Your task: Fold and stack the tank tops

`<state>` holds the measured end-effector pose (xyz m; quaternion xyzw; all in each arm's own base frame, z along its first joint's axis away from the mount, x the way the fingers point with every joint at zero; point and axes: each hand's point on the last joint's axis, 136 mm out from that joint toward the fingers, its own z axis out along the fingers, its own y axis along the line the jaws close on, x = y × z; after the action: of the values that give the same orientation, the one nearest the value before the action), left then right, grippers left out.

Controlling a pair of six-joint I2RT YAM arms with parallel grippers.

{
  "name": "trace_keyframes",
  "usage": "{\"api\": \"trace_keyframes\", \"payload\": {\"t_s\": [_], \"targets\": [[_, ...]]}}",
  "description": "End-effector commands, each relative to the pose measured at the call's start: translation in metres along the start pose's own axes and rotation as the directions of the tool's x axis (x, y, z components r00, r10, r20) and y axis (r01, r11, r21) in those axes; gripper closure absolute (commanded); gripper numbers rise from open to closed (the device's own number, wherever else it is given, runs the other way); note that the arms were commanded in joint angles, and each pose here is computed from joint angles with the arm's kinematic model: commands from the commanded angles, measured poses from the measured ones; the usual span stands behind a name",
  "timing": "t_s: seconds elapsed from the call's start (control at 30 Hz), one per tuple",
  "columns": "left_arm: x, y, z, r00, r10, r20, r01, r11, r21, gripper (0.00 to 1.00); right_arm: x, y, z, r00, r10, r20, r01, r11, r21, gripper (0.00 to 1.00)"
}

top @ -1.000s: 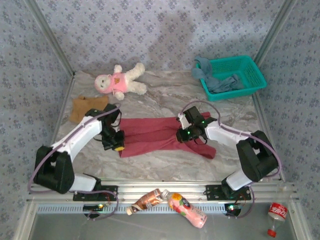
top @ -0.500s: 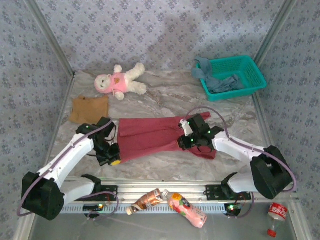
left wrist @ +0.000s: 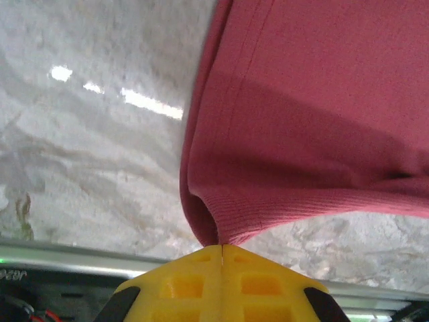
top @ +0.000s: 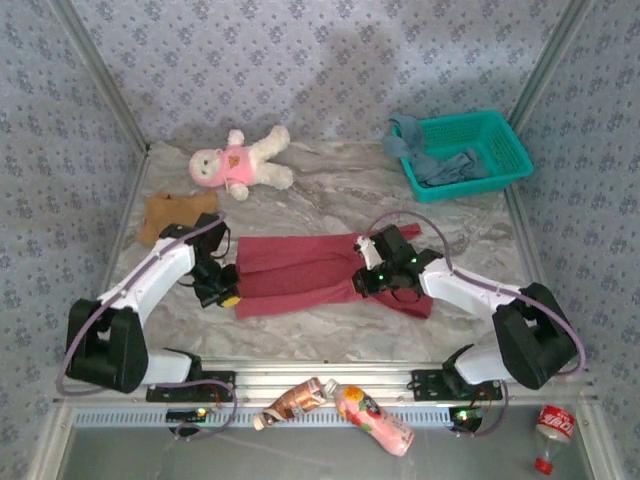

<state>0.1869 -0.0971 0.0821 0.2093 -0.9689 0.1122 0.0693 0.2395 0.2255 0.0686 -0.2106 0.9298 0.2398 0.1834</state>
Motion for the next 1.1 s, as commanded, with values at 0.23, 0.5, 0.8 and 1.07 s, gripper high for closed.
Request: {"api": "trace_keyframes", "payload": {"t_s": [0.23, 0.5, 0.8, 1.07], "targets": [[-0.058, -0.022, 0.013, 0.995, 0.085, 0.056, -0.084, 0.996, -0.009, 1.00, -0.024, -0.013, 0.014, 1.000, -0.003, -0.012, 0.003, 1.000, 0.011, 0.91], [-0.083, -0.017, 0.026, 0.992, 0.106, 0.073, -0.098, 0.990, -0.100, 1.00, -0.022, -0.026, 0.031, 0.998, 0.019, -0.067, -0.017, 0.999, 0.033, 0.89], [-0.097, -0.011, 0.032, 0.988, 0.123, 0.092, -0.106, 0.979, -0.177, 1.00, -0.023, -0.036, 0.018, 0.995, 0.043, -0.086, -0.035, 0.995, 0.095, 0.75], [-0.096, -0.012, 0.022, 0.985, 0.148, 0.090, -0.129, 0.973, -0.191, 0.80, 0.028, -0.039, -0.035, 0.954, 0.240, -0.180, -0.202, 0.958, 0.204, 0.57]]}}
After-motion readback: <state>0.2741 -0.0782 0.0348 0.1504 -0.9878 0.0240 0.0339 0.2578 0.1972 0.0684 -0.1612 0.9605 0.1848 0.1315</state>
